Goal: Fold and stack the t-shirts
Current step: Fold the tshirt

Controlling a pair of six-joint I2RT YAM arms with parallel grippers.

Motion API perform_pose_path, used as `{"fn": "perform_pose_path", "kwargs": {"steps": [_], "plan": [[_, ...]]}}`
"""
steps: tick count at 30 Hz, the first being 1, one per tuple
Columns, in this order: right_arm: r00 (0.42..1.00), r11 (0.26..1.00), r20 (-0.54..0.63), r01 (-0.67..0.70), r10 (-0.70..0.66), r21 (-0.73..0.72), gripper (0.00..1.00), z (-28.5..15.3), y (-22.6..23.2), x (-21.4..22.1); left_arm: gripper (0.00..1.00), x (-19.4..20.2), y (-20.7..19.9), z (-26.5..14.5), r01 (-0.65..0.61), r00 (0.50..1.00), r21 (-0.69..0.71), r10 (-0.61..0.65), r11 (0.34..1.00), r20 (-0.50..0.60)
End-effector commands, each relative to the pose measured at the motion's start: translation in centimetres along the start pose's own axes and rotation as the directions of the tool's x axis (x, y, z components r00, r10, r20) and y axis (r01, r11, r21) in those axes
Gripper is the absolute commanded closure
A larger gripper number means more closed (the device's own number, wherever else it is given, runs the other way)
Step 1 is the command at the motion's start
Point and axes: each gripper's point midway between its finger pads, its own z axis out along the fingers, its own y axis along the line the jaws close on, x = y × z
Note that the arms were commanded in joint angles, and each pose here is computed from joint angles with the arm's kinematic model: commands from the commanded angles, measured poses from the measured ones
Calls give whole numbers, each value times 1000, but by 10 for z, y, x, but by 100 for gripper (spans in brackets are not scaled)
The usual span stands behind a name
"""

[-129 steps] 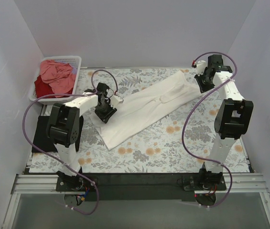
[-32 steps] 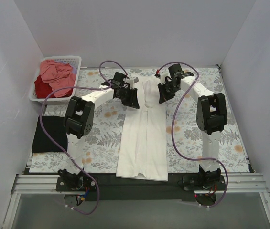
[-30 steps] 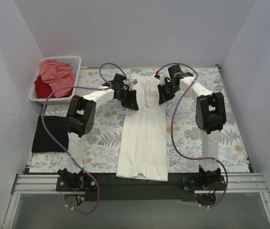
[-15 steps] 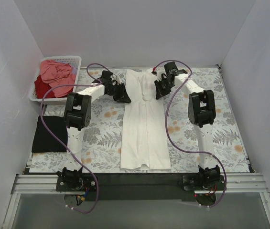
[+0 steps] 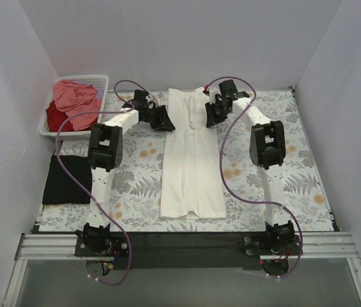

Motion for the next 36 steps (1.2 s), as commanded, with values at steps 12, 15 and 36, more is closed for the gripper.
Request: {"fn": "perform_pose_path", "kwargs": {"steps": [12, 15, 36], "plan": [[801, 902, 414, 382, -432, 203, 21, -222, 66, -135, 16, -77, -185, -178, -569, 759, -16, 533, 822, 374], [741, 867, 449, 426, -499, 260, 17, -267, 87, -134, 14, -71, -217, -223, -672, 632, -101, 639, 734, 437], [471, 446, 259, 882, -843, -154, 9, -216, 227, 202, 19, 312, -184, -184, -947, 258, 233, 956, 221, 139]]}}
